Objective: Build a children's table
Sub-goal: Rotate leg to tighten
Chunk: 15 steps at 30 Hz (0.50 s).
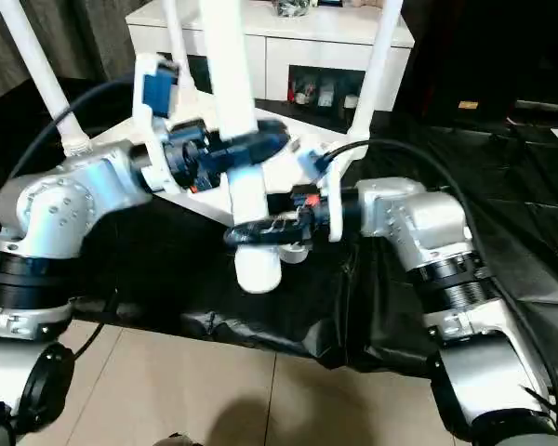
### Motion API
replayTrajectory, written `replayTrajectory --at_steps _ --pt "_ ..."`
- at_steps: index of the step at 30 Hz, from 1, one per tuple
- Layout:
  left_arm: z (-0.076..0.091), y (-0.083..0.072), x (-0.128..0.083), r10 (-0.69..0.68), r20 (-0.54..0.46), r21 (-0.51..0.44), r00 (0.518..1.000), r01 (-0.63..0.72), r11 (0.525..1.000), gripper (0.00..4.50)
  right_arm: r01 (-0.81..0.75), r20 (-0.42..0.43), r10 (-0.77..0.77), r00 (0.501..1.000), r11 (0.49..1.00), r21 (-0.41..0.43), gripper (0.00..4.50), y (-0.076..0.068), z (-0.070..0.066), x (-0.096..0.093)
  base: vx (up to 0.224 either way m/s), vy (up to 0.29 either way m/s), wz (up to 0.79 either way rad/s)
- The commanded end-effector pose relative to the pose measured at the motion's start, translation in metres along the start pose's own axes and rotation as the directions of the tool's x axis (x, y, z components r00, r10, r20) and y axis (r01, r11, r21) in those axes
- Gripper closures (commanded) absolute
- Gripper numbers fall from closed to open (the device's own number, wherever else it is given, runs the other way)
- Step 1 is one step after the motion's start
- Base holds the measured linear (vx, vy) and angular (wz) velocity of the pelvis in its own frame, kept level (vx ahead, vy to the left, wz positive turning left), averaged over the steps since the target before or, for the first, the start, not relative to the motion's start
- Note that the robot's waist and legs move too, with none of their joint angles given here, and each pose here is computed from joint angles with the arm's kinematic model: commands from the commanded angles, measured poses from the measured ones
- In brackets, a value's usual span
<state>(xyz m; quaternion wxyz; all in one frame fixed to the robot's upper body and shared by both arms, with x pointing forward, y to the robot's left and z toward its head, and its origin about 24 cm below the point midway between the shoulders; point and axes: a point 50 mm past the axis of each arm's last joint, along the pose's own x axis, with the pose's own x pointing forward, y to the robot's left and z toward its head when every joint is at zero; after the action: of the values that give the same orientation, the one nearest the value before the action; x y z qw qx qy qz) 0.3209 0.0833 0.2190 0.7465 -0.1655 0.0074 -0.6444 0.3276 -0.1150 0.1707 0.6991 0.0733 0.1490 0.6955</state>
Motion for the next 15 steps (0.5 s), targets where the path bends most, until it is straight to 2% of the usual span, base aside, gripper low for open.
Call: replayTrajectory --at_steps 1,9,10,12,15 --pt "0.0024 -0.0013 0.0023 -0.002 -0.005 0.026 1.000 0.002 1.000 2.65 -0.007 0.014 0.008 1.000 1.000 -0.023 0.56 0.0019 0.0087 -0.0016 0.000 0.000 0.00" --pt "0.0024 -0.0010 0.0026 -0.002 -0.002 0.031 1.000 0.002 1.000 2.65 -0.018 0.008 0.018 1.000 1.000 -0.007 0.56 0.0037 0.0062 -0.0009 0.000 0.000 0.00" --pt "0.0022 -0.0011 0.0027 -0.005 -0.003 0.030 1.000 0.005 1.000 2.65 -0.018 0.008 0.018 1.000 1.000 -0.004 0.83 0.0036 0.0059 -0.0007 0.000 0.000 0.00" --pt "0.0017 -0.0010 0.0029 -0.006 -0.005 0.030 1.000 0.006 1.000 2.65 -0.025 0.010 0.025 1.000 1.000 0.004 0.89 0.0037 0.0054 -0.0002 0.000 0.000 0.00" --pt "0.0010 -0.0007 0.0029 -0.007 -0.009 0.030 1.000 0.007 1.000 2.65 -0.043 0.004 0.043 0.999 0.999 0.012 1.28 0.0049 0.0044 0.0012 0.000 0.000 0.00"
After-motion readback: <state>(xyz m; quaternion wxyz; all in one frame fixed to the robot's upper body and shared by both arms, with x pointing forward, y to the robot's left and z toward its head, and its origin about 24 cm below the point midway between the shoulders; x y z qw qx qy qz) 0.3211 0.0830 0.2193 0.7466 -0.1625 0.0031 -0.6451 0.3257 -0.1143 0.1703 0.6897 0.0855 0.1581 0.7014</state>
